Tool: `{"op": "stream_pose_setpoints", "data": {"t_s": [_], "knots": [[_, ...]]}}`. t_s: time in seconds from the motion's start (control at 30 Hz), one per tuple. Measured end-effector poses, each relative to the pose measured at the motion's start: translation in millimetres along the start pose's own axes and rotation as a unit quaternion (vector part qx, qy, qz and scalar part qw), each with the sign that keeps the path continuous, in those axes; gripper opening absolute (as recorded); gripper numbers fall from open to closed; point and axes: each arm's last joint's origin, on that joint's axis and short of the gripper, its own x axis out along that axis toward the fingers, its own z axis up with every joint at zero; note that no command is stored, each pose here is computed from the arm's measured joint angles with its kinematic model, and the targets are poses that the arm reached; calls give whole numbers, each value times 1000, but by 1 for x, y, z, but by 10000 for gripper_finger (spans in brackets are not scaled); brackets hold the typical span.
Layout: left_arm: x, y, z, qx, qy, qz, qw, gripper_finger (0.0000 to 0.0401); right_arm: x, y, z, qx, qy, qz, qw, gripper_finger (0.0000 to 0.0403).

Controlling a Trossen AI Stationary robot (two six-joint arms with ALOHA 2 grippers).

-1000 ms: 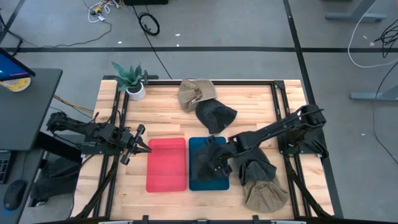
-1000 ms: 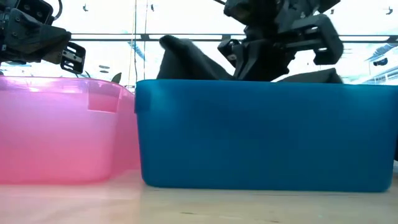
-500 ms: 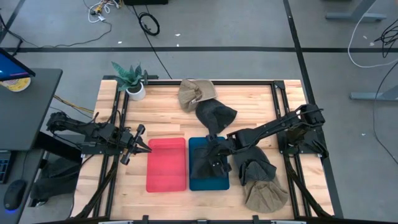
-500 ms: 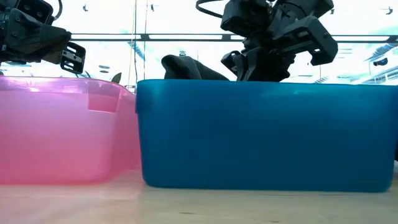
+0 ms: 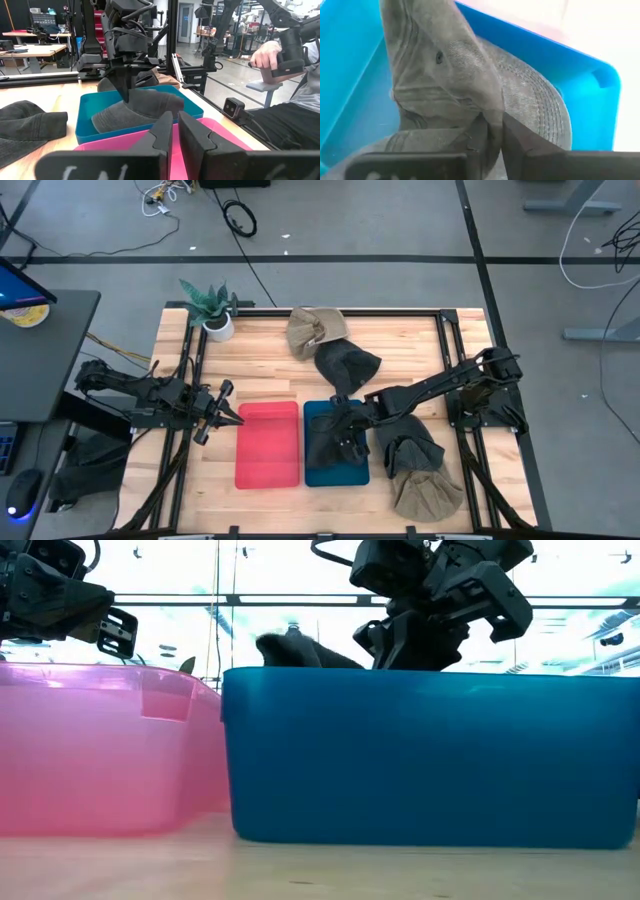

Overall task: Pick & Place hat
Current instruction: Put the top right black cap into the blue bin, then put the top black cap into the blue bin

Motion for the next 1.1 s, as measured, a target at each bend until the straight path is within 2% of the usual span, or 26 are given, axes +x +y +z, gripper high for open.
{"op": "stream_pose_setpoints", "data": {"t_s": [0.2,0.4,0.63,0.77,1.1], "knots": [[0,0,0,0,0,0,1000,34,-2,0,1,5,-3,-1,1000,91],[0,0,0,0,0,0,1000,34,-26,-3,6,11,17,-14,1000,139],[0,0,0,0,1,-1,1000,34,-66,-7,-5,116,68,-59,989,182],[0,0,0,0,1,-1,1000,34,-78,-6,-12,162,94,-64,980,203],[0,0,0,0,1,-1,1000,34,-83,-3,-24,208,152,-83,963,228]]}}
